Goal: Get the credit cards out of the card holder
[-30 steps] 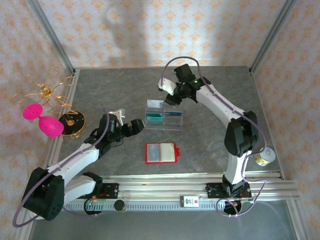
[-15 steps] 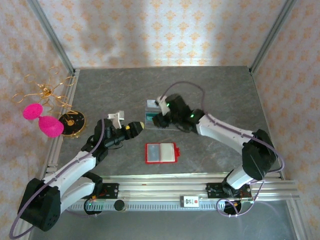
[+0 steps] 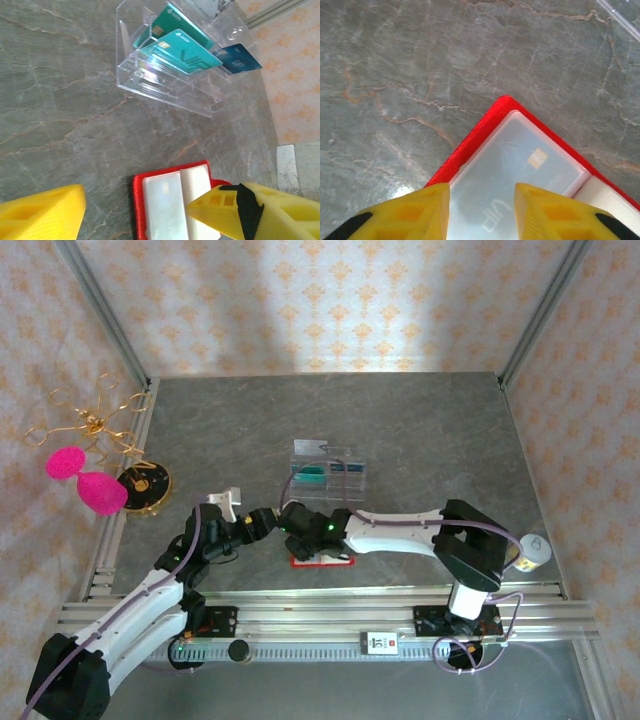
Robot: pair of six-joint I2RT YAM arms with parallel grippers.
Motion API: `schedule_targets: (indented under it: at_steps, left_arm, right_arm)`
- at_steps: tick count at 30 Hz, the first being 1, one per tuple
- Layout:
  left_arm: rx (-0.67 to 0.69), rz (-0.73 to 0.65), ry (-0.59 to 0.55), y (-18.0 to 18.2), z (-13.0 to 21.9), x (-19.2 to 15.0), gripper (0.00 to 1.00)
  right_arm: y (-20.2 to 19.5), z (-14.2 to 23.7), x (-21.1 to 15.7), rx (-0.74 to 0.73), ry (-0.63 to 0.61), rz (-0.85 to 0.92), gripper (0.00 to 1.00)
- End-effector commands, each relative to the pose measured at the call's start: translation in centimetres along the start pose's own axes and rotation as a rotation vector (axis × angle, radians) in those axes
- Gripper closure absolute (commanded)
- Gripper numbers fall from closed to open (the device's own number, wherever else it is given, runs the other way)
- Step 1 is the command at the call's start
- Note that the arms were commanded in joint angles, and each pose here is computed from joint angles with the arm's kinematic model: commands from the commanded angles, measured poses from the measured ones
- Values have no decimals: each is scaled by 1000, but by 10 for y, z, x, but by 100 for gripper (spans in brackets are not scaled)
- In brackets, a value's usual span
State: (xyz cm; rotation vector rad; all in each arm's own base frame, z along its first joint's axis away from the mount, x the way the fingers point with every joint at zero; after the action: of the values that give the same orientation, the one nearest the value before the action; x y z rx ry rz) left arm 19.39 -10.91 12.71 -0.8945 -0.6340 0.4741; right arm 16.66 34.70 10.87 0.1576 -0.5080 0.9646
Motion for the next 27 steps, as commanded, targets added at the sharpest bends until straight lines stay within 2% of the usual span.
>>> schedule_targets:
  at_steps: [1,4,10,13,17,19,25,27]
  left_arm:
    - [-15,-10,-5,-2,2,0,19]
    - [-19,-11,-2,-3,2,0,20]
    - [-31,-13,9,-3,1,-2,29]
    - [-36,-17,29,-4,0,-4,32]
    - [-30,-26,48,-5,-3,-9,36]
    - [-27,-26,57,-5,-5,-12,37]
    - [-20,-16,74,-5,-8,-17,44]
    - [-18,-10,69,-5,-8,-17,44]
  right_arm:
    - [-3,-7,-4,-107,40,12,60]
    - [0,-14,-11,-127,72,27,60]
    - [5,-28,-32,-130,140,32,64]
    - [7,-31,-34,-108,130,17,74]
    - [10,-34,-34,-88,104,-14,99]
    - [9,-31,-29,-88,63,-48,100]
    - [3,-3,-5,-3,-162,-193,100]
    - [1,5,0,20,-194,-208,100]
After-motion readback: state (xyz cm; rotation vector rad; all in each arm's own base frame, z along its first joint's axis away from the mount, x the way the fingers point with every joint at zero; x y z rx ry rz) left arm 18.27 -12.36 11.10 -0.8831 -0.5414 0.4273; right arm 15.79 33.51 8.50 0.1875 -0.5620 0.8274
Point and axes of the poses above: each hand's point on the last joint's axis, 136 mm out from that joint toward the fingers, its own z axis back along the fingers, its own y axis along the line the jaws close on, x = y × z, the point moved 6 cm from there along z, back along the fingers, and after that the axes turned 14 degrees about z, right-handed, at the moved point
